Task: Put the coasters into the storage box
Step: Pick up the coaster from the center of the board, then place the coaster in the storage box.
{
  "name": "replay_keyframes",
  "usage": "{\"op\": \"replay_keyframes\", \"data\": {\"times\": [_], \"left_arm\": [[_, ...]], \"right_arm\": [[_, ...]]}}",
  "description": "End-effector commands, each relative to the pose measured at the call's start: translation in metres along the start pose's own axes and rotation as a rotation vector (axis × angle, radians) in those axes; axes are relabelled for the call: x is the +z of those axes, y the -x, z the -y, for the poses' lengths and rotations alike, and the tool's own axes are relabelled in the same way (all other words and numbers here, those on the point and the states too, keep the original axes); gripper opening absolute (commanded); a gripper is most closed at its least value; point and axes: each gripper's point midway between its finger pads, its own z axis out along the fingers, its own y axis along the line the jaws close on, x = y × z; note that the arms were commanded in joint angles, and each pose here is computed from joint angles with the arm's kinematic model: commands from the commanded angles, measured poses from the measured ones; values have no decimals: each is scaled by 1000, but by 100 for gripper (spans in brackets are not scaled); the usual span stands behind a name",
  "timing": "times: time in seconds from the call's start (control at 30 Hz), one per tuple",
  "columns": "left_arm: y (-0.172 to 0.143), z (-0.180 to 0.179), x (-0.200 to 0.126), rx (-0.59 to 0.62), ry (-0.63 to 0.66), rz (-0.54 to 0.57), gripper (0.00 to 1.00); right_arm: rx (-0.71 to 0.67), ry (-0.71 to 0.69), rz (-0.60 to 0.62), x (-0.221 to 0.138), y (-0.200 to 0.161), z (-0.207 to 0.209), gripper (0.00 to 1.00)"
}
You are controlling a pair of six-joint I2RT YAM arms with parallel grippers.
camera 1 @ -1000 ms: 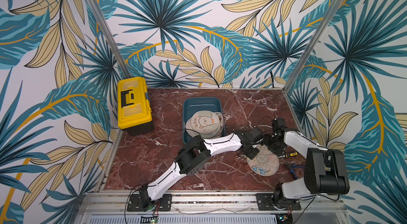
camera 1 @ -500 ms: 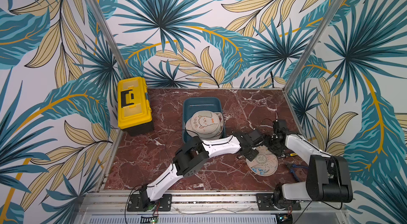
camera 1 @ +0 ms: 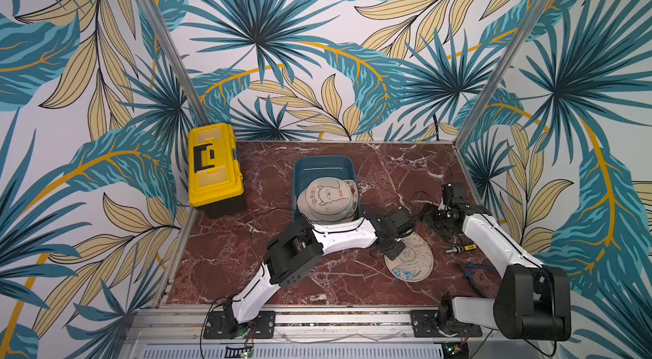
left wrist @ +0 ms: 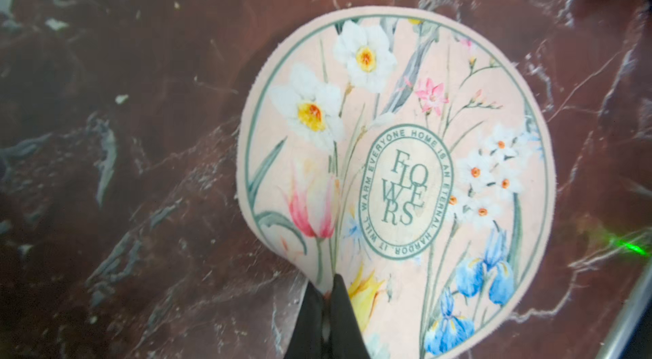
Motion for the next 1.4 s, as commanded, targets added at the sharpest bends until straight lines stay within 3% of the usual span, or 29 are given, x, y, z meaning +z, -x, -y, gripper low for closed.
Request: {"op": "replay_keyframes", "data": {"times": [0.0, 0.33, 0.6, 1.07, 1.23, 1.37], "left_arm": [[12, -7, -29, 10, 24, 52, 0], [31, -21, -61, -16, 36, 124, 0], [47, -52, -115, -44, 77, 225, 0], [53, -158, -220, -224, 247, 417, 0], [44, -196, -239, -324, 279, 456, 0], [35, -217, -236, -415, 207, 477, 0]], "right_arm": [[-17, -4, -5, -7, -1, -1, 79], [-24, -31, 4, -8, 2, 3, 79], [-30, -15, 12, -9, 7, -4, 79], [-146, 32, 72, -25, 29, -63, 79], [-183, 33, 60, -18, 30, -87, 79], [-213, 26, 44, -11, 31, -102, 79]]}}
